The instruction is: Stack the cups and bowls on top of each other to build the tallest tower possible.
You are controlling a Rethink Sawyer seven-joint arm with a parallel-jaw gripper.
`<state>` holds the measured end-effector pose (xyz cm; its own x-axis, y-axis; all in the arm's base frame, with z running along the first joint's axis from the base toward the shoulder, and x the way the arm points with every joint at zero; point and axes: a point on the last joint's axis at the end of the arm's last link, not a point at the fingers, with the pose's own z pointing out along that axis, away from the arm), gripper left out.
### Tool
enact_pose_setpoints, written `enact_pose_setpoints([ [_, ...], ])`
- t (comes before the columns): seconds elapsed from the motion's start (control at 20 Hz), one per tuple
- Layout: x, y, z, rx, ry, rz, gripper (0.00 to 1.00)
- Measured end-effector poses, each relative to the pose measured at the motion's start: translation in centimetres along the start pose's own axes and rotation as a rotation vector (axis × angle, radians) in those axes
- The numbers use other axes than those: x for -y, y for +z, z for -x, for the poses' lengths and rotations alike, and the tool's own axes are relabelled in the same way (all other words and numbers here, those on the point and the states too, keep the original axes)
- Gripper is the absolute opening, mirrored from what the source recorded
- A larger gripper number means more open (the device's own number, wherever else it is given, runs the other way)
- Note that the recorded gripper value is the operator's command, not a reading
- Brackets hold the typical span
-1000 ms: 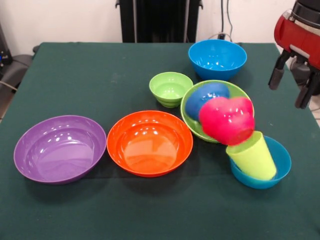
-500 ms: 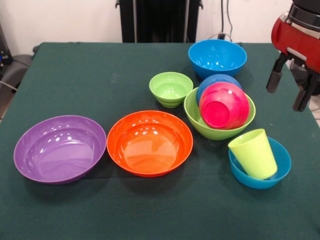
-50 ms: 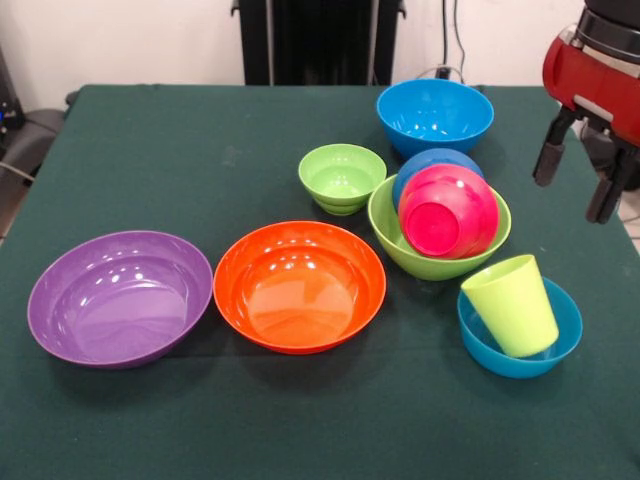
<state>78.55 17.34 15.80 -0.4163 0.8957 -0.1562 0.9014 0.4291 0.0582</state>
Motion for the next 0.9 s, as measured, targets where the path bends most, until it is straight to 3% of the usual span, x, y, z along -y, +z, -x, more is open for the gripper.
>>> enact_pose_setpoints([
  [0.2,0.4,-0.6,0.8,0.008,0.001,-0.013,1.00],
  [0.35,1.5,-3.2,4.2,0.022,0.018,-0.034,1.00],
  [0.45,1.8,-4.0,5.4,0.029,0.027,-0.033,1.00],
  [0.5,2.0,-4.6,6.5,0.035,0.037,-0.030,1.00],
  [0.55,2.7,-6.3,9.3,0.052,0.063,-0.018,1.00],
  [0.65,3.2,-7.3,11.0,0.064,0.079,-0.011,1.00],
  [0.9,6.2,-11.3,18.4,0.101,0.151,0.024,1.00],
])
